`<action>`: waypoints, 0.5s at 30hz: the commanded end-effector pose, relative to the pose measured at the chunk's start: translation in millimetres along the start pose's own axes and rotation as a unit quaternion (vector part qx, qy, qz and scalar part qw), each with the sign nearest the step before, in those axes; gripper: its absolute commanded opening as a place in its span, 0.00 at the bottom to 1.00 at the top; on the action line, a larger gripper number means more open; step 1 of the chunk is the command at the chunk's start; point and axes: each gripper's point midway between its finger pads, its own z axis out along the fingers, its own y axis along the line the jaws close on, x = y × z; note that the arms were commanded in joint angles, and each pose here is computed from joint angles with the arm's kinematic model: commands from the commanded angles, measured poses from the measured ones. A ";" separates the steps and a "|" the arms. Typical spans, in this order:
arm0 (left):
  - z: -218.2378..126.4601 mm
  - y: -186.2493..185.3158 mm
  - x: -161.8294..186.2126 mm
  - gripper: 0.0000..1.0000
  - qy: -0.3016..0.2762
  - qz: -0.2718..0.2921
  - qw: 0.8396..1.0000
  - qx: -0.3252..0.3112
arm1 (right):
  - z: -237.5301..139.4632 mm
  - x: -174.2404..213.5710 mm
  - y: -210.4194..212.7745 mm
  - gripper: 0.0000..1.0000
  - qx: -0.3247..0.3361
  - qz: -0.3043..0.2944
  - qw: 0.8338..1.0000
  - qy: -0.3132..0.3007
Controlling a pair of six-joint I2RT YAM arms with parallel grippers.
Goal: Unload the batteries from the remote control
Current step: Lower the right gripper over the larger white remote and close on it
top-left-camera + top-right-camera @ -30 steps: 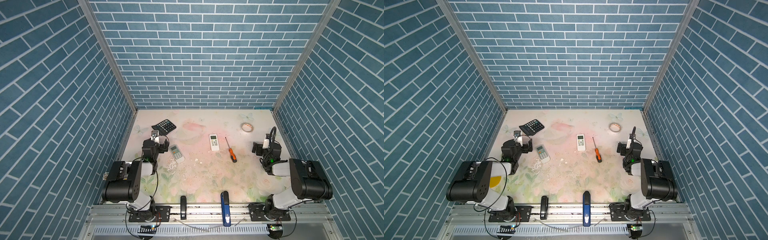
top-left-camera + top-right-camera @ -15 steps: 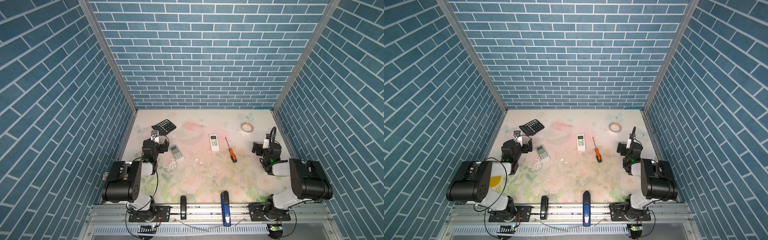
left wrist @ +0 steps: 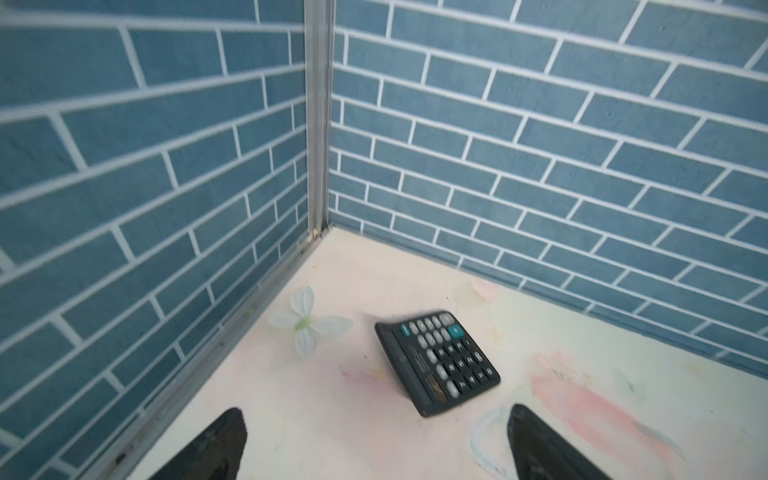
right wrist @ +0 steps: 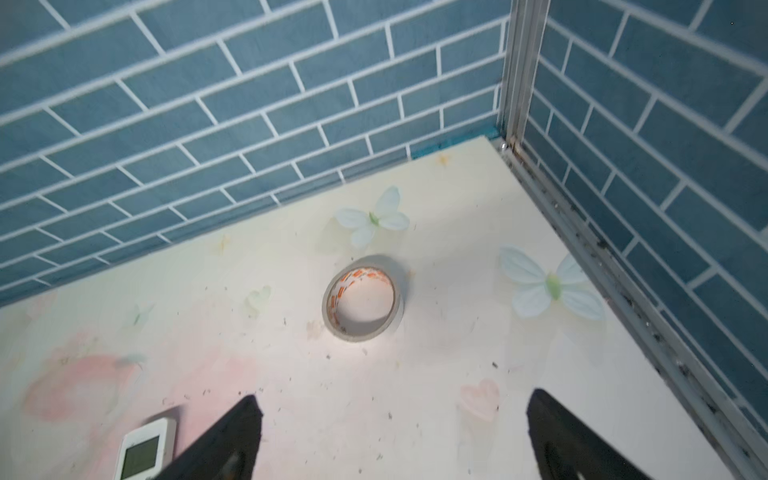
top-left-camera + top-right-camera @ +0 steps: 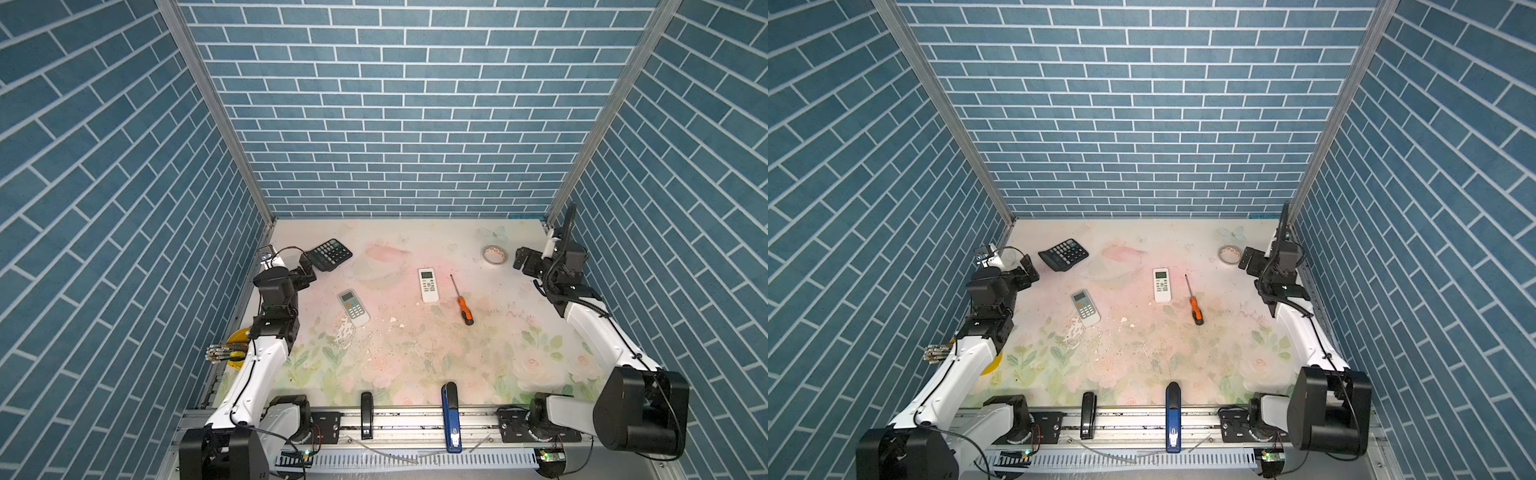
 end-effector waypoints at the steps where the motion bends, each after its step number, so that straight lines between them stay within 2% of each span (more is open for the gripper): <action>1: -5.1 -7.2 56.8 0.99 0.134 -0.032 0.990 0.026 | -6.3 54.7 26.3 0.99 0.043 -0.061 0.989 0.125; 7: -19.3 -12.4 80.2 1.00 0.210 -0.047 0.976 0.033 | -2.8 74.8 101.8 0.99 0.003 -0.119 0.979 0.163; 12: -38.6 -13.7 83.3 1.00 0.236 -0.053 0.970 0.028 | 7.6 107.7 161.0 0.87 -0.034 -0.148 0.965 0.213; 15: -48.6 -10.9 86.5 1.00 0.244 -0.058 0.968 0.022 | 20.5 128.5 185.0 0.85 -0.039 -0.163 0.957 0.237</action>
